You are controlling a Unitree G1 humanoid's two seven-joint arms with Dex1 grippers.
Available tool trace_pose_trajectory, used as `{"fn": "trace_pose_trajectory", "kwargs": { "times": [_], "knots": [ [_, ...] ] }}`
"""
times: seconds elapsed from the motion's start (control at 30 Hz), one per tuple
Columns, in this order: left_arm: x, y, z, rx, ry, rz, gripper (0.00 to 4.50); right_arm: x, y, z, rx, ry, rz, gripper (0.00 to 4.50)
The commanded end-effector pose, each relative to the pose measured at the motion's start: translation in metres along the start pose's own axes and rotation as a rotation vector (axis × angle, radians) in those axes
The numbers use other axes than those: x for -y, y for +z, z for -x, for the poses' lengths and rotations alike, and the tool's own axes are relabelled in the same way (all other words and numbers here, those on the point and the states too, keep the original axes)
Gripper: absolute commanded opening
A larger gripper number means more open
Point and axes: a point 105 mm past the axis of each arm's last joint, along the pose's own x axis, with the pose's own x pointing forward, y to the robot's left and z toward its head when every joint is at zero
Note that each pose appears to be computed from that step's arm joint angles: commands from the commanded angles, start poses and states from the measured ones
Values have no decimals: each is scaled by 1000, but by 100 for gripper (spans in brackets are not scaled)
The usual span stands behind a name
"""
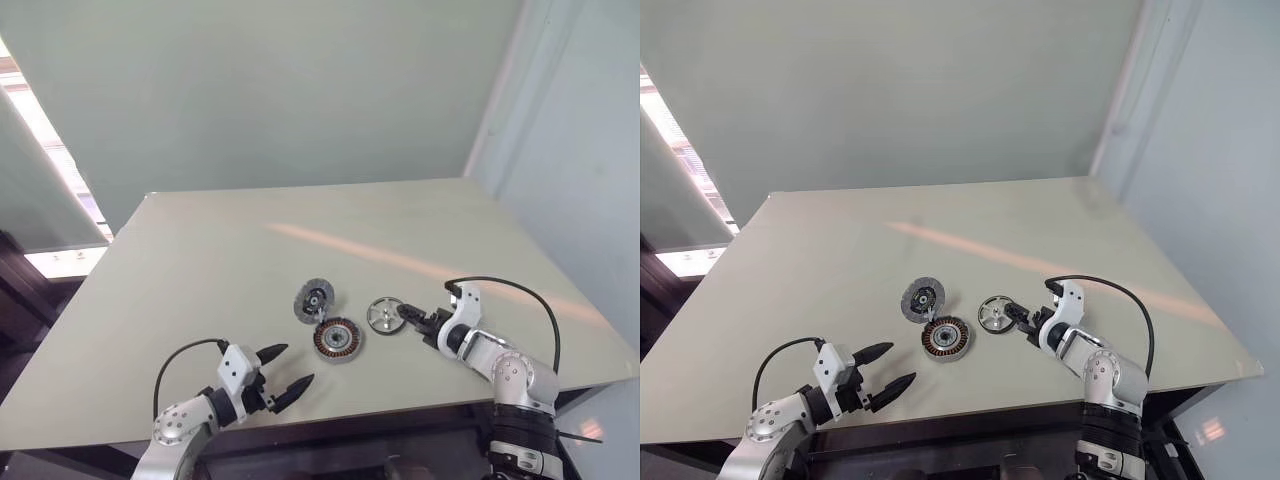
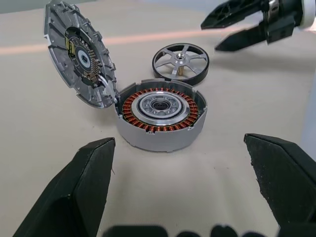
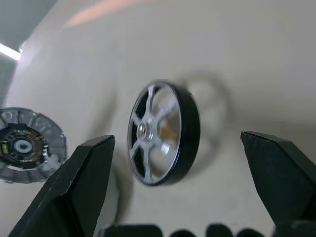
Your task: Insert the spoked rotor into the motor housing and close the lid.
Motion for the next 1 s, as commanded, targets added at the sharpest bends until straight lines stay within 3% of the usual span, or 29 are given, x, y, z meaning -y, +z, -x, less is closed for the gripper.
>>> {"fn": "trace_pose_trajectory", "kwargs": {
  "times": [0.03, 0.37, 0.5, 0.8, 1.0],
  "knots": [
    [-1, 10, -3, 30, -9, -37, 450, -12, 4, -4, 8, 77, -95, 446],
    [-2, 11, -3, 32, -7, -41, 450, -18, 2, -19, 15, 135, -237, 446],
    [-2, 11, -3, 33, -5, -41, 450, -17, 3, -22, 33, 131, -263, 357],
    [-1, 10, -2, 33, -1, -39, 450, -13, -1, -21, 28, 129, -299, 43],
    [-2, 11, -2, 34, -2, -42, 450, -25, 4, -16, 55, 218, -376, 40]
  ]
}}
